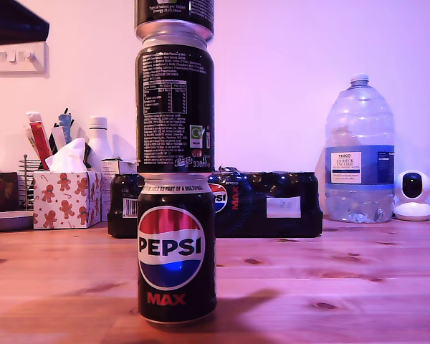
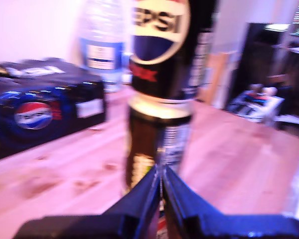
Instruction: Stack up the Pepsi cans on top of each other
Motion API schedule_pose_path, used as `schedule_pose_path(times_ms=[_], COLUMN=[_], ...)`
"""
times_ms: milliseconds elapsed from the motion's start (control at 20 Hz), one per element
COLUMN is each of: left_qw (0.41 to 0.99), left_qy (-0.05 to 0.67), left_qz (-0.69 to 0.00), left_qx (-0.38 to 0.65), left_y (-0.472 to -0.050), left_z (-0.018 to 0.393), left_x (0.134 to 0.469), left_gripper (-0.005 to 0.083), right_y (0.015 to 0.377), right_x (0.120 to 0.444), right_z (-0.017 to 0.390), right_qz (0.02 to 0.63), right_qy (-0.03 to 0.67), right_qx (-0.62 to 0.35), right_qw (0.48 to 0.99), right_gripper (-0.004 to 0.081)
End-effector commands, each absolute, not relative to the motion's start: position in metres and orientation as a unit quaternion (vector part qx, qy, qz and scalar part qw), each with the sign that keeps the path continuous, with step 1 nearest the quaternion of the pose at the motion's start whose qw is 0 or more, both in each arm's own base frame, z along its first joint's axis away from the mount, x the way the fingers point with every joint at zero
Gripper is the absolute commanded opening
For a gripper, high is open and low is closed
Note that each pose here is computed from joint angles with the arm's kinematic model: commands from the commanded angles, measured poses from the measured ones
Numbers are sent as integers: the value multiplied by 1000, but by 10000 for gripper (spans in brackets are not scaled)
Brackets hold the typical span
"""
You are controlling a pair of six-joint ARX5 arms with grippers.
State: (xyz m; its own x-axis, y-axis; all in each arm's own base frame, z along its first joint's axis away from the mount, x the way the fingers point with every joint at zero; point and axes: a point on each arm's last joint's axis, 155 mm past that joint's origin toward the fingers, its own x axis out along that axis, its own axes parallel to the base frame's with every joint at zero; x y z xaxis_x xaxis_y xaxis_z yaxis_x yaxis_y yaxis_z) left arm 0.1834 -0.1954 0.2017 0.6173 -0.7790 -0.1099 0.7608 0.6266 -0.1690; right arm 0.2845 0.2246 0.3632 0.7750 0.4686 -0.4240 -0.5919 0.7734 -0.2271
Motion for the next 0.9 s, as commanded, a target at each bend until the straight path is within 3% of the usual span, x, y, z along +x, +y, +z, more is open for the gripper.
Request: schedule_pose_path(times_ms=[0, 450, 850], left_qw=[903, 924, 942], left_qy=[79, 77, 78], left_qz=[-421, -372, -325], left_qx=[-45, -33, -38], left_y=[-193, -180, -160], left_z=[202, 198, 197], left_x=[186, 200, 216], left_gripper=[-21, -21, -21], right_y=[214, 140, 82], right_x=[289, 331, 330], right_z=[359, 344, 294], right_qz=[282, 176, 169], right_qy=[179, 125, 115], right_qx=[-168, -115, -71], right_qw=[928, 970, 976], right_gripper=[-13, -13, -13])
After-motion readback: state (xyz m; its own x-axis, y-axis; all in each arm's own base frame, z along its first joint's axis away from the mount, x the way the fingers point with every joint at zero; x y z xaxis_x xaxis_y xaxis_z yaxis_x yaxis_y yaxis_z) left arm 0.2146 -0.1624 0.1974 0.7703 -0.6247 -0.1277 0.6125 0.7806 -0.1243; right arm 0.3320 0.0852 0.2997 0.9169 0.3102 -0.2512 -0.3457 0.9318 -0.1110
